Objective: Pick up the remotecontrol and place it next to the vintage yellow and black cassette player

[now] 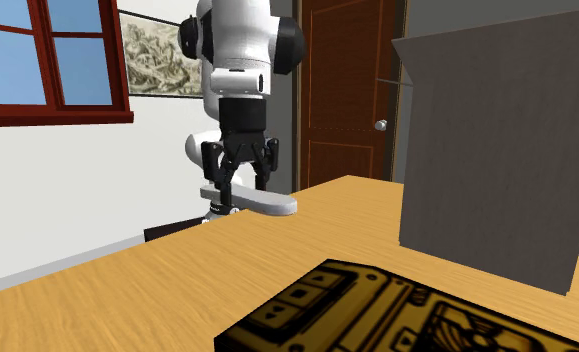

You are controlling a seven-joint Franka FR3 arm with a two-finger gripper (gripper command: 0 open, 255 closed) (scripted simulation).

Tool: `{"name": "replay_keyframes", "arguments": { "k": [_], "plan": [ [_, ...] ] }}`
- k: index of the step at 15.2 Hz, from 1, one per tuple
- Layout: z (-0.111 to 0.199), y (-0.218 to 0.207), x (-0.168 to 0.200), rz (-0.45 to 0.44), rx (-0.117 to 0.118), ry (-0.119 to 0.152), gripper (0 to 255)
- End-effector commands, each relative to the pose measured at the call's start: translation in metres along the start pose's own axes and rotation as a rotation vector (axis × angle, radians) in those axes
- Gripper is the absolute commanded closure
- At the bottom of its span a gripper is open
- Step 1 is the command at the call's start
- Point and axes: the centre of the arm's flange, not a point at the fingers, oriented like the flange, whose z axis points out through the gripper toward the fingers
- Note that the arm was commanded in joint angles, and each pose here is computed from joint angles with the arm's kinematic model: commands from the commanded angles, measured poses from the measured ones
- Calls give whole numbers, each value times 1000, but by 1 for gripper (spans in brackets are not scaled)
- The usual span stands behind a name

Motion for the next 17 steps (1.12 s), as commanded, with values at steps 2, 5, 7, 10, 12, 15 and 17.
{"name": "replay_keyframes", "arguments": {
  "k": [2,5,7,10,12,15,17],
  "plan": [
    [0,36,16,-1,-1,0,255],
    [1,73,30,-1,-1,0,255],
    [1,97,39,-1,-1,0,255],
    [1,134,53,-1,-1,0,255],
    [7,142,56,-1,-1,0,255],
    [22,142,56,-1,-1,0,255],
    [33,142,56,-1,-1,0,255]
  ]
}}
